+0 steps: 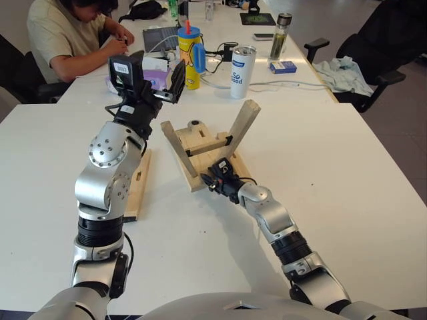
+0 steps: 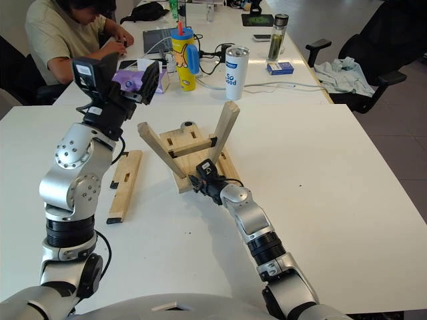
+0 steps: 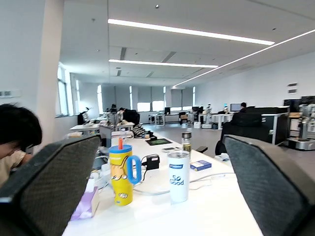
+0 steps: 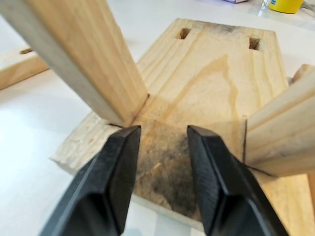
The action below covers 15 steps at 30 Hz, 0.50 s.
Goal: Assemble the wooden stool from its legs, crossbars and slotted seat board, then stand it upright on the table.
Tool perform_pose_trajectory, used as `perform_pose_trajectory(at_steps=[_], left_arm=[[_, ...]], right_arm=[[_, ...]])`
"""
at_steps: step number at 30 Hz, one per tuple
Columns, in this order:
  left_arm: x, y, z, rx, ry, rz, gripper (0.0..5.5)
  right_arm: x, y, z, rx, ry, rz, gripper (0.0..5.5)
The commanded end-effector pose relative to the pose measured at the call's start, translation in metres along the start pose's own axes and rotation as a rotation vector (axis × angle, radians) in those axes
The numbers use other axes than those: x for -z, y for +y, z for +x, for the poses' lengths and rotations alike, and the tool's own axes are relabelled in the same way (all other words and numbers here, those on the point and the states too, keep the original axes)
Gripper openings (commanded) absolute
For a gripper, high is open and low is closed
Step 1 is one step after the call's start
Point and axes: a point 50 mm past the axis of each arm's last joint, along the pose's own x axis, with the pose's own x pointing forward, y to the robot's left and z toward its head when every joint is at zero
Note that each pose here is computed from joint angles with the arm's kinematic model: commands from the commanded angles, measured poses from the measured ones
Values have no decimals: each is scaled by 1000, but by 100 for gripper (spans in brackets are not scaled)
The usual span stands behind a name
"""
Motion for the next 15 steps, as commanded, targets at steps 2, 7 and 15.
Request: perform_pose_trajectory(at_steps=[2, 7, 15], left_arm=[[-12, -5, -6, 80, -80, -76, 462], [-24, 22, -16, -42, -147, -37, 462], [-17, 7, -27, 277, -41, -131, 462]], right_arm=[[39, 11, -3, -38, 162, 49, 173], [21, 15, 6, -53, 101, 18, 173], [3, 31, 11, -151, 14, 0, 173]])
